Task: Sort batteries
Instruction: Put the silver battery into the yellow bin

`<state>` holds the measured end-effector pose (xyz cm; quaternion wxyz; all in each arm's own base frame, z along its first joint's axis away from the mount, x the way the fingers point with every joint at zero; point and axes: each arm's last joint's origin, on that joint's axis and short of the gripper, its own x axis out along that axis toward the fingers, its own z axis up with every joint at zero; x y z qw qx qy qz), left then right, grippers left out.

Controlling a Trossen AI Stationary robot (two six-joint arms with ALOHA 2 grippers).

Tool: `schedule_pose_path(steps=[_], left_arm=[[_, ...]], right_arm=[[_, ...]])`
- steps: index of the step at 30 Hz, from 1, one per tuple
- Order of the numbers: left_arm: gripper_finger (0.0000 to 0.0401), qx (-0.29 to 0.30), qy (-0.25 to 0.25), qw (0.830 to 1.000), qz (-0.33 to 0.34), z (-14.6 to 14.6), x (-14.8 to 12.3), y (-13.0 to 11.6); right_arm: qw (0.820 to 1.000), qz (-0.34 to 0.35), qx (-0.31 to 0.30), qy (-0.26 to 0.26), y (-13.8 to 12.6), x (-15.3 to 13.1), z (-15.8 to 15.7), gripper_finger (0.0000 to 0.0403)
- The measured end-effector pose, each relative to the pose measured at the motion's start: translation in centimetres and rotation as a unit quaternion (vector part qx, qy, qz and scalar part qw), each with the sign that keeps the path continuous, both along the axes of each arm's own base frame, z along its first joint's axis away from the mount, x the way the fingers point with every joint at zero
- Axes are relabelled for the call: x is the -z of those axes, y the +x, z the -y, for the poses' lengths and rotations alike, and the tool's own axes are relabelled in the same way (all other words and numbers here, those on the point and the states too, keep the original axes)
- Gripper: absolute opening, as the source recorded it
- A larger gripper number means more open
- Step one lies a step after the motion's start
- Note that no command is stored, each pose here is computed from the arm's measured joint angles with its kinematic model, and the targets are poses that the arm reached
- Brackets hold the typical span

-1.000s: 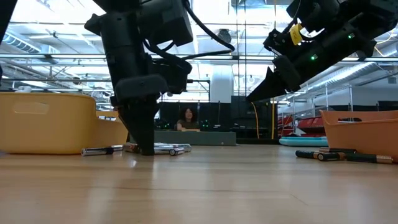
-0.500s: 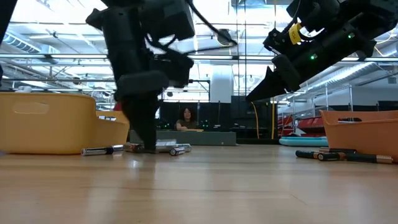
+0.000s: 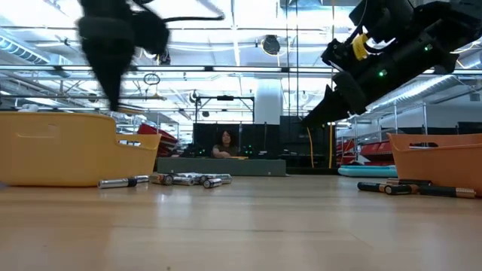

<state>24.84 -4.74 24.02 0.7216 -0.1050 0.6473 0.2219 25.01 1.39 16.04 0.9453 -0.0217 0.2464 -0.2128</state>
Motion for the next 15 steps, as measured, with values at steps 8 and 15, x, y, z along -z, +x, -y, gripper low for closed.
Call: schedule_pose_path(steps=[8,15], left_arm=[[0.0078,-0.033,0.007,0.999,-0.039,-0.6,2.5,-3.0],[0.0188,-0.028,0.037,0.998,-0.047,-0.9,3.2,-3.4]], right_arm=[[1.0,0.002,-0.006,0.004,0.0,0.0,-0.3,0.0114],[0.998,-0.005,-0.055,0.022,0.1,0.1,-0.6,0.0114]])
